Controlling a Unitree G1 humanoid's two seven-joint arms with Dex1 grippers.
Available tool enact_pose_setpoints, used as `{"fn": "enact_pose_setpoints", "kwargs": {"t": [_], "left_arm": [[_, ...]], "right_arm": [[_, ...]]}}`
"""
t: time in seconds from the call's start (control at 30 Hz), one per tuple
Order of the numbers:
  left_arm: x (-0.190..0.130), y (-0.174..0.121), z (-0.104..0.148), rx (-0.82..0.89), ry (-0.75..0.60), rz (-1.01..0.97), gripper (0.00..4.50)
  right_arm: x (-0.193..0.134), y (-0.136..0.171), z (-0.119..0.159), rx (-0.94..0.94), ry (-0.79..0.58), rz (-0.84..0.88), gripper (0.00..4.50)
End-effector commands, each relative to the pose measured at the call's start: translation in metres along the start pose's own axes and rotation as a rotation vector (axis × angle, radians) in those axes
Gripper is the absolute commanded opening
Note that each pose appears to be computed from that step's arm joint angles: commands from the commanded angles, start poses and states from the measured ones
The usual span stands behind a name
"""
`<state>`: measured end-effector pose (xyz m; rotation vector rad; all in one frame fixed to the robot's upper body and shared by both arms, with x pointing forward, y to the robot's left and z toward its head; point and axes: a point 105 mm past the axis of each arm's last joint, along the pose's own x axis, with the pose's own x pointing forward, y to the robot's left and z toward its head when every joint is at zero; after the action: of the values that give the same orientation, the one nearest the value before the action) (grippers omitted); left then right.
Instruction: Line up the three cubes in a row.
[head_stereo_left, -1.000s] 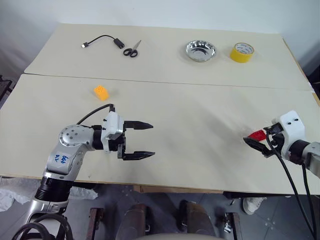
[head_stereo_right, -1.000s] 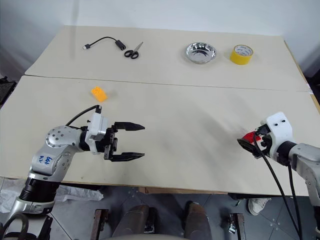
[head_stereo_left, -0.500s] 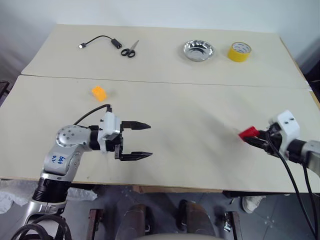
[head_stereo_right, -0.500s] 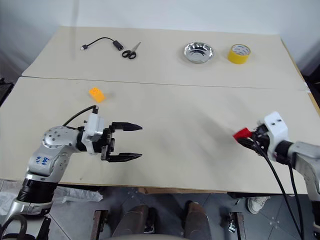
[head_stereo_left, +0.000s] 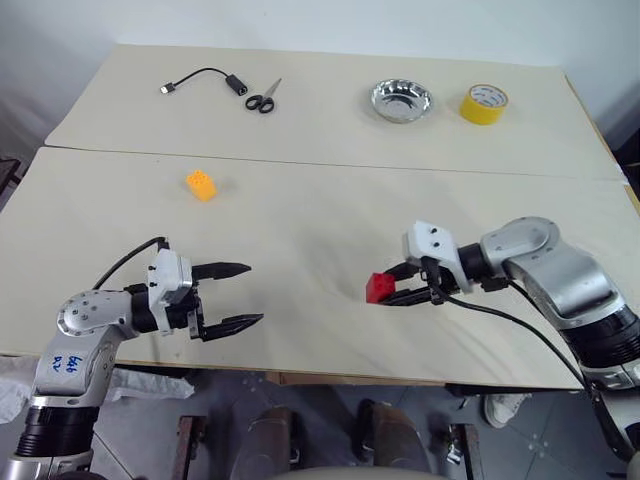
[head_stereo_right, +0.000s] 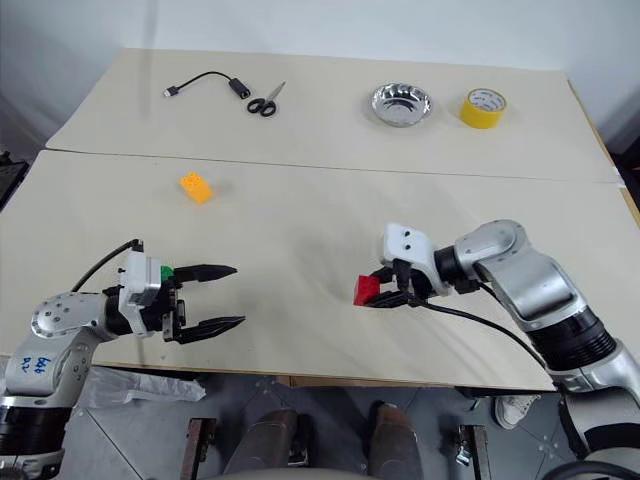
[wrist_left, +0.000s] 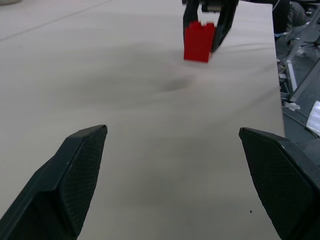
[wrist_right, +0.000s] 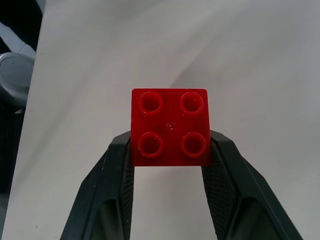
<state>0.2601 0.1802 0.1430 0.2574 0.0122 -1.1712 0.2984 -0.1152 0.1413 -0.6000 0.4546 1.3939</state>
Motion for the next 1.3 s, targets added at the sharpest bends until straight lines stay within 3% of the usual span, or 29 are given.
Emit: {"fn": "enact_pose_setpoints", "kwargs": {"t": [0.03, 0.2, 0.23, 0.4, 0.47, 0.6, 0.7, 0.8, 0.97, 1.1, 1.3], "left_arm": [[-0.003, -0.003, 0.010, 0.050, -0.018, 0.015, 4.50], [-0.004, -0.006, 0.010, 0.047, -0.019, 0.018, 4.50], [-0.005, -0.006, 0.010, 0.046, -0.017, 0.019, 4.50], [-0.013, 0.000, 0.009, 0.057, -0.008, 0.072, 4.50], [-0.024, 0.008, 0.010, 0.071, -0.010, 0.162, 4.50], [-0.068, 0.026, 0.012, 0.059, -0.061, 0.433, 4.50], [-0.098, 0.023, 0.008, 0.051, -0.077, 0.563, 4.50], [-0.166, -0.009, -0.032, -0.075, 0.007, 0.848, 4.50], [-0.220, -0.044, -0.064, -0.211, 0.051, 1.086, 4.50], [-0.225, -0.061, -0.079, -0.265, 0.076, 1.109, 4.50], [-0.177, -0.041, -0.056, -0.208, -0.043, 1.001, 4.50]], "right_arm": [[0.006, -0.007, 0.001, -0.062, 0.023, -0.036, 1.49], [0.012, -0.012, 0.005, -0.091, 0.017, -0.044, 1.49], [0.013, -0.013, 0.006, -0.102, 0.017, -0.050, 2.20], [0.008, -0.016, 0.009, -0.172, 0.001, -0.070, 3.77], [0.000, -0.011, 0.019, -0.221, -0.085, -0.068, 4.45], [-0.025, 0.001, 0.036, -0.326, -0.350, -0.079, 4.48], [-0.041, 0.007, 0.037, -0.311, -0.502, -0.118, 4.48], [-0.067, 0.021, 0.026, -0.271, -0.696, -0.198, 4.48], [-0.059, 0.043, 0.007, -0.217, -0.719, -0.202, 4.48], [-0.053, 0.048, 0.003, -0.247, -0.712, -0.196, 4.48], [-0.054, 0.047, 0.009, -0.313, -0.726, -0.172, 4.48]]}}
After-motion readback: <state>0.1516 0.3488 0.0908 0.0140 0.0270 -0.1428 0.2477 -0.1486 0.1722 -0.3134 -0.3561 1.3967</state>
